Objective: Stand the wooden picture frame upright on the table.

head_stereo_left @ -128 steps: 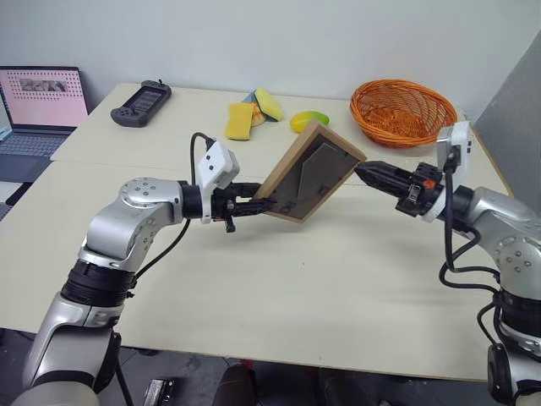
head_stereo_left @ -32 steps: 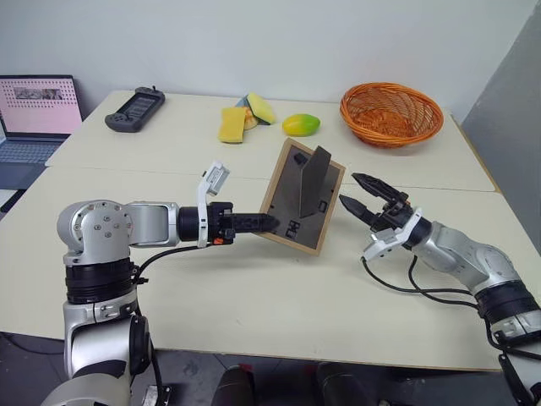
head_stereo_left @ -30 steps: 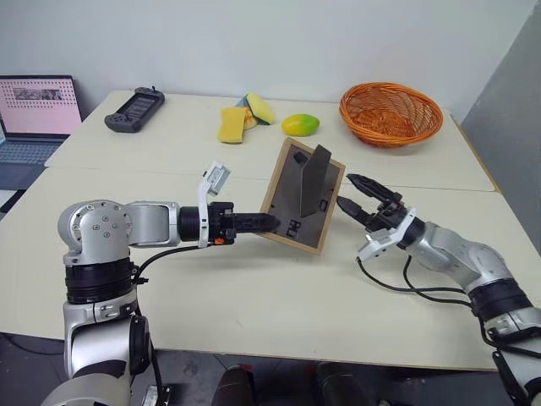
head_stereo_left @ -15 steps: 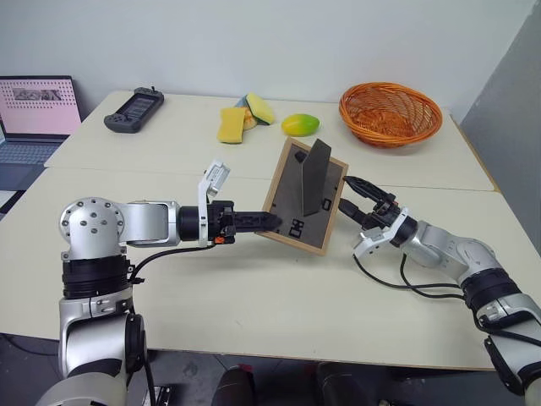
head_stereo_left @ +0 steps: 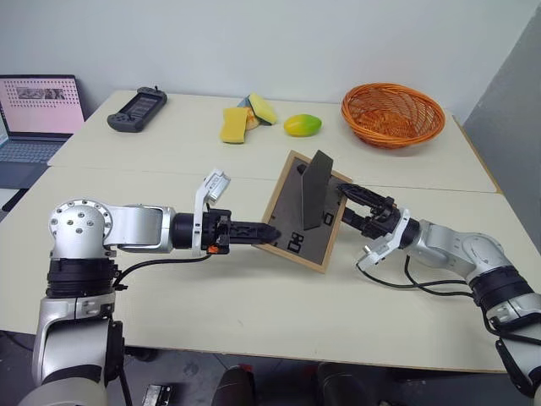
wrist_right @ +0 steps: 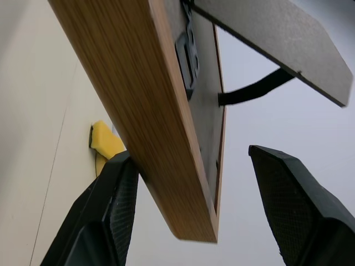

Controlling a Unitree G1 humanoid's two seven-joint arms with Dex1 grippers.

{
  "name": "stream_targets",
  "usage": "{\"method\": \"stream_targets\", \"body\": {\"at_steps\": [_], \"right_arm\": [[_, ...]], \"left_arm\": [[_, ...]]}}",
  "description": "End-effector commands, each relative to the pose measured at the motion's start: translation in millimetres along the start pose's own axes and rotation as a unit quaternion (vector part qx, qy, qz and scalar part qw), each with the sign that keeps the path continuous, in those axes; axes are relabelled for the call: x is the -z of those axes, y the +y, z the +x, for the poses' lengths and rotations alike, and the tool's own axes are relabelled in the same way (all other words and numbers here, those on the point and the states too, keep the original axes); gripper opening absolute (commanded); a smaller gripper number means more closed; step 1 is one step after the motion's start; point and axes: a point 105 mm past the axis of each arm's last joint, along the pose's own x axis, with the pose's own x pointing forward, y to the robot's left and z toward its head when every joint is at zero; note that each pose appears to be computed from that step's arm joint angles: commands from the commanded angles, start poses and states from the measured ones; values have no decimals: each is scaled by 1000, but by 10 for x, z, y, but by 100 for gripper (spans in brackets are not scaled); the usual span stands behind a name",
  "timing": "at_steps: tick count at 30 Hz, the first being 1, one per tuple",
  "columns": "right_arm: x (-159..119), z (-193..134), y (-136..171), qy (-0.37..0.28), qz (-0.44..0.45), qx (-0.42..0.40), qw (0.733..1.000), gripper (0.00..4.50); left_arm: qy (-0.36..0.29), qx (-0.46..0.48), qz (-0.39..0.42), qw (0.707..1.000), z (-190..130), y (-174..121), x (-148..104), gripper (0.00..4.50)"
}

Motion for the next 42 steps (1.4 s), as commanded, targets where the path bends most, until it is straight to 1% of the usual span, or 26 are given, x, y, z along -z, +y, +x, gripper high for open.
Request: {"method": "stream_targets", "body": {"at_steps": [1,7,20,26,34,37,40,42], "right_arm": [[-88,126,-147,-42,-14,31,999,325],[-84,156,-125,-60,-22,28,998,325],[119,87,-39,-51,-45,8,998,325],[106,83,-58,-59,-50,13,997,325],[21,109,-76,-70,-41,25,996,325],[13,113,-79,-71,-40,26,996,284],[7,117,-82,-72,-40,27,996,205],[1,119,-80,-73,-40,28,996,168]], "left_arm": [[-2,13,12,1000,14,-136,-20,130],[4,12,9,1000,4,-171,30,130],[2,10,13,1000,-8,-182,1,130],[-1,9,13,1000,-5,-179,-12,130],[-3,8,10,1000,1,-169,-15,130],[-2,8,10,1000,0,-168,-12,130],[-3,7,9,1000,0,-160,-7,130],[-3,7,8,1000,-1,-159,-5,130]]}}
